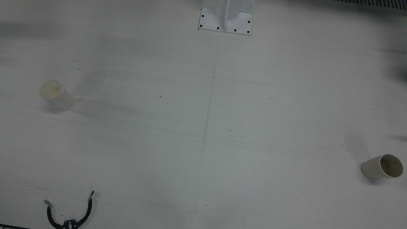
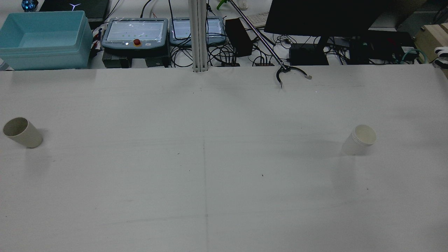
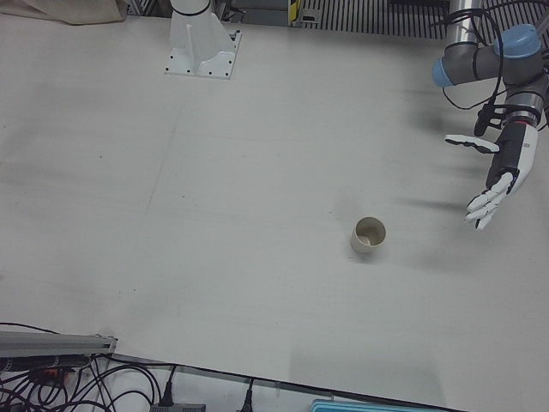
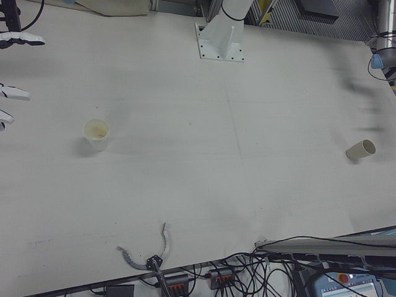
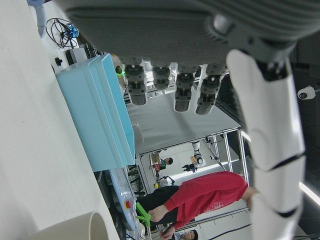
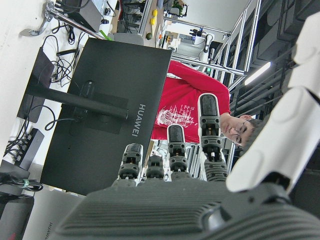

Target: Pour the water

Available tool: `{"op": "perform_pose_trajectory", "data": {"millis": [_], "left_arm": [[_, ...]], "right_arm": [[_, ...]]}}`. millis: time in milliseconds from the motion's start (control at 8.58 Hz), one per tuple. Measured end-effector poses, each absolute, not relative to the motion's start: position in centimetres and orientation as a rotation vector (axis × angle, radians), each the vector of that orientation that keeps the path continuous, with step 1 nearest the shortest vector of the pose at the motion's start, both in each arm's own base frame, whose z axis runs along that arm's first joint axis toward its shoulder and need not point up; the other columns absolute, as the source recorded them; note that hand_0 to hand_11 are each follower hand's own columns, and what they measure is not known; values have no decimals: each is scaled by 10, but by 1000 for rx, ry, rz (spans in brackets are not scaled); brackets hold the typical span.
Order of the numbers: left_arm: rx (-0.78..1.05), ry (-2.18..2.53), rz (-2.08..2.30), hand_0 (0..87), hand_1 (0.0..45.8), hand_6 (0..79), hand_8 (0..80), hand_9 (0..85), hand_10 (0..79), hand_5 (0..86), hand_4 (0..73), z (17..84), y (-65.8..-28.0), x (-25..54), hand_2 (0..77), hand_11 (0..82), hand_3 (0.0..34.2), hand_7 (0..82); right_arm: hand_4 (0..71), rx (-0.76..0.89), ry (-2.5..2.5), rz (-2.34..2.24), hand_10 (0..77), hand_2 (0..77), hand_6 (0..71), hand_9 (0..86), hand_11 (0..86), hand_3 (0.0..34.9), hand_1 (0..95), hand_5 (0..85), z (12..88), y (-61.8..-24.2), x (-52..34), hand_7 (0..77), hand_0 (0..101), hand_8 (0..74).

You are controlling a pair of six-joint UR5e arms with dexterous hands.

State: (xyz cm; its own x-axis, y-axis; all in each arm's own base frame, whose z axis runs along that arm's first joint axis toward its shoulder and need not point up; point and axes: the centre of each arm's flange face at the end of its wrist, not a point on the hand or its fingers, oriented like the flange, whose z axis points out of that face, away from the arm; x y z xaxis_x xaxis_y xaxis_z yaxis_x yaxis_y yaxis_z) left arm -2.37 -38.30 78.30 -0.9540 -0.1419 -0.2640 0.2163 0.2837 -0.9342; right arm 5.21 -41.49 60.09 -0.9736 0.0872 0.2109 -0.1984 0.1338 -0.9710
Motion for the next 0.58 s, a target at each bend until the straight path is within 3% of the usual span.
{"op": "perform_pose_trajectory", "data": {"millis": [117, 233, 466, 583], "left_arm": [[83, 2251, -1682, 524, 196, 153, 87, 82, 120, 93, 251, 781, -390, -14, 175, 180, 0, 180], [89, 2239, -1637, 524, 196, 153, 87, 82, 120, 93, 251, 777, -398, 1, 175, 180, 0, 180], [88, 2215, -1564, 557, 213, 153, 87, 82, 120, 104, 245, 775, -418, 34, 169, 196, 0, 180], [84, 2207, -1549, 557, 202, 153, 87, 82, 120, 104, 245, 778, -432, 47, 164, 196, 0, 180]], "right_arm": [[251, 112, -2180, 1918, 98, 142, 131, 114, 147, 0, 87, 202, 601, -415, 51, 284, 424, 27], [251, 117, -2170, 1907, 98, 153, 131, 131, 147, 0, 82, 202, 601, -414, 50, 284, 425, 65], [267, 125, -2161, 1896, 87, 153, 131, 131, 136, 0, 82, 202, 601, -414, 49, 284, 425, 65], [267, 127, -2159, 1895, 87, 153, 131, 131, 136, 0, 82, 202, 601, -414, 49, 284, 423, 16]]}}
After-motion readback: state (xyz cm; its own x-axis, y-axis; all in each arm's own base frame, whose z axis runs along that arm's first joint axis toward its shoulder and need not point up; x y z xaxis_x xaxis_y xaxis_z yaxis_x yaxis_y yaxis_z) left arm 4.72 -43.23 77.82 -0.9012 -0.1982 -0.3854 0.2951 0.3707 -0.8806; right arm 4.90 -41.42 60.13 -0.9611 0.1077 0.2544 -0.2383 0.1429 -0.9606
